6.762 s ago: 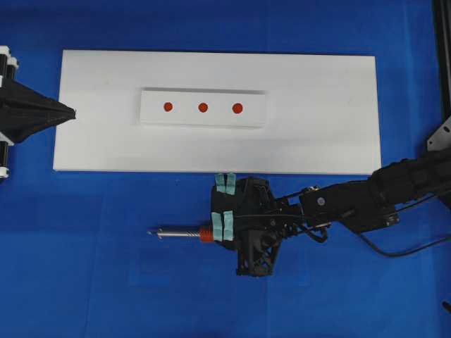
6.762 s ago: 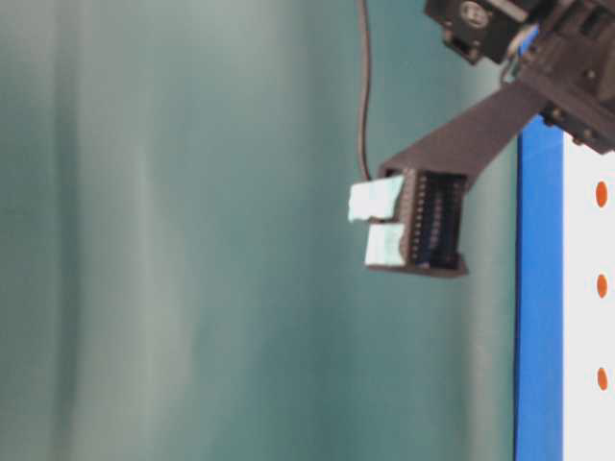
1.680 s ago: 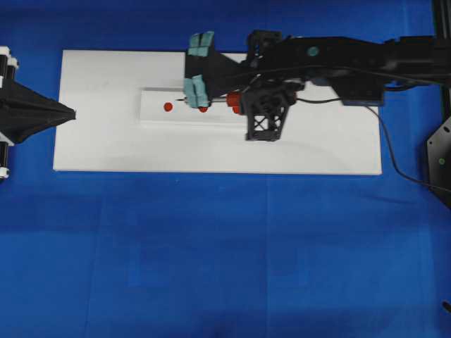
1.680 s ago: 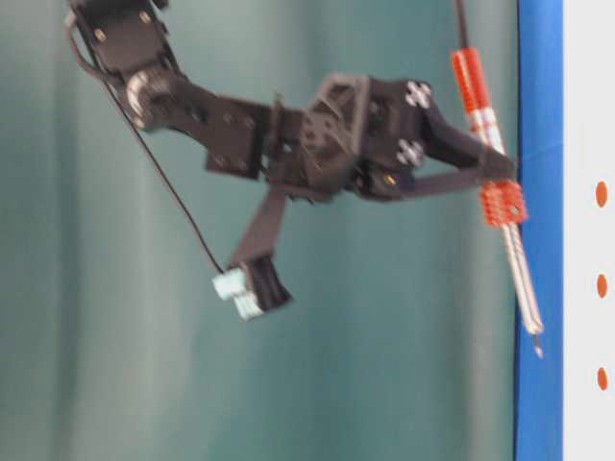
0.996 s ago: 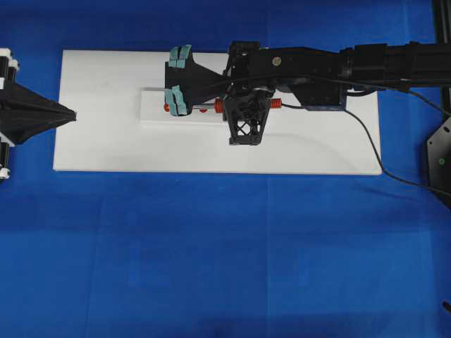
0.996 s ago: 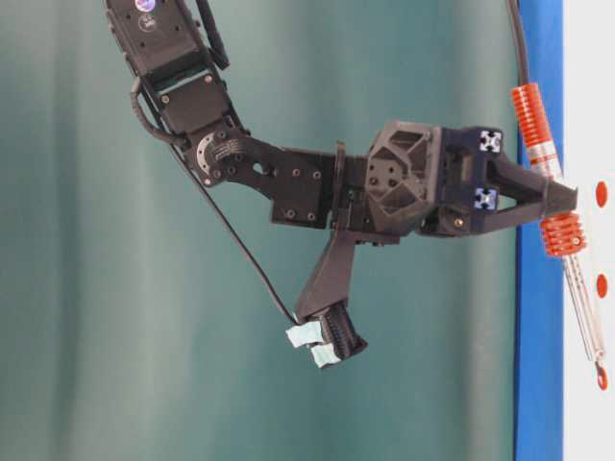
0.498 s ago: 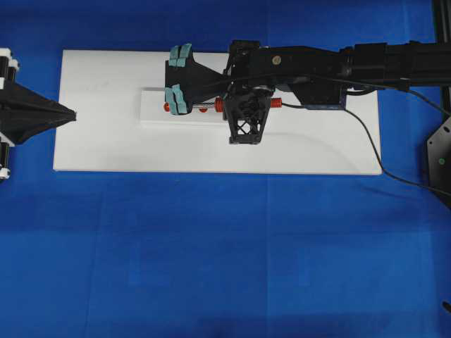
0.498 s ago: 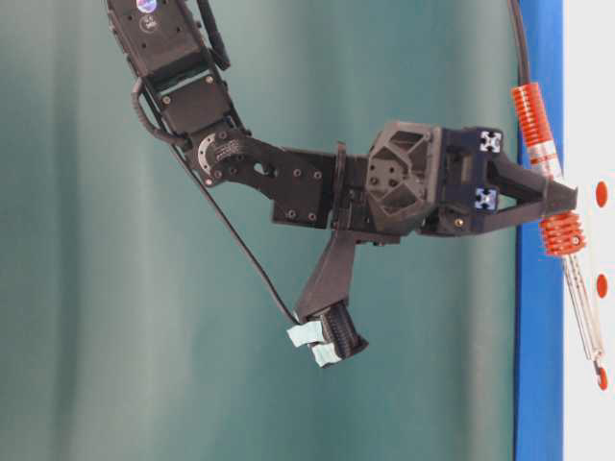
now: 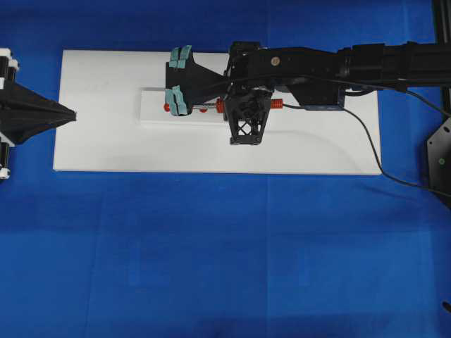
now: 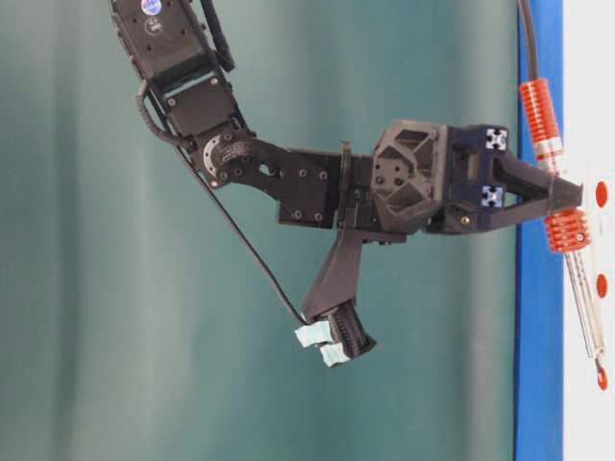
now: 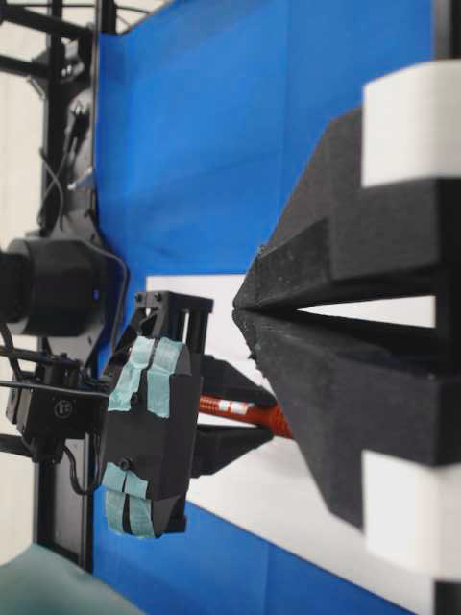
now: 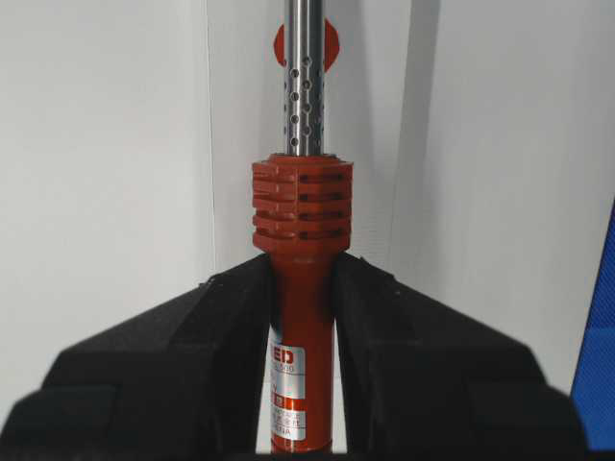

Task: Touch the tip of the soldering iron to the mark.
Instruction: 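Lower the iron tip onto the left red dot, then raise the iron tip off the dot with the right gripper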

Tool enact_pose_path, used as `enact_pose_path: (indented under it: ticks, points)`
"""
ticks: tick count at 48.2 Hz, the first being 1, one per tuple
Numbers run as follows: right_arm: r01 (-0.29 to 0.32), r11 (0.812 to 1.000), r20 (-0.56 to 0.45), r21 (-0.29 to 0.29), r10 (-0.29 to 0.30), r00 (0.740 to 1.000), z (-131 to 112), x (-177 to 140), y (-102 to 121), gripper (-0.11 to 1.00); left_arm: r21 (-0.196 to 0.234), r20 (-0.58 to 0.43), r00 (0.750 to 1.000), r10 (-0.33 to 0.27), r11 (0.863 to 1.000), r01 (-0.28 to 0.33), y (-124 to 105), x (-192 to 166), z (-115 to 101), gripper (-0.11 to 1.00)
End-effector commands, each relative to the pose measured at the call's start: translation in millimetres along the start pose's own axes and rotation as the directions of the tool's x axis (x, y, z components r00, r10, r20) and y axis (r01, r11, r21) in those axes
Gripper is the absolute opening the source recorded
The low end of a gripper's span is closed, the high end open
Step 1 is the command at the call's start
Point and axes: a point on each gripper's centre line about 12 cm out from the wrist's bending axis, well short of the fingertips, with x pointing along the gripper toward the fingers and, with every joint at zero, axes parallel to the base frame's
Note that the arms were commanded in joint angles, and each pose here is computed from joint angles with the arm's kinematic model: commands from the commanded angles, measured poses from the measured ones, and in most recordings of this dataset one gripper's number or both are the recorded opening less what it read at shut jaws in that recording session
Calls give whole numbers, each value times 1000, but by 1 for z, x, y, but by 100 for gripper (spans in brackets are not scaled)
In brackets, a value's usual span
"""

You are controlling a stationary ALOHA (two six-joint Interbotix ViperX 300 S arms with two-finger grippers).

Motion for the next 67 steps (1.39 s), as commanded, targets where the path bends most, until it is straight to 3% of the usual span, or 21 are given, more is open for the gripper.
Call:
enact_pose_path:
  ticks: [1, 36, 60, 67]
  points:
    - [1, 1000, 39, 5, -1, 999, 7, -14, -2, 6, 1, 11, 1000, 0, 1000, 0, 0, 2, 4, 0]
    - [3, 1000, 46, 7, -4, 999, 8, -16, -4, 6, 3, 6, 1000, -1, 1000, 1, 0, 2, 3, 0]
    - [58, 998, 184, 28, -62, 981, 5, -118, -22, 6, 0, 6, 1000, 0, 1000, 0, 0, 2, 3, 0]
    - [70, 997, 178, 28, -74, 981, 2, -128, -25, 6, 1, 6, 1000, 0, 1000, 0, 0, 2, 3, 0]
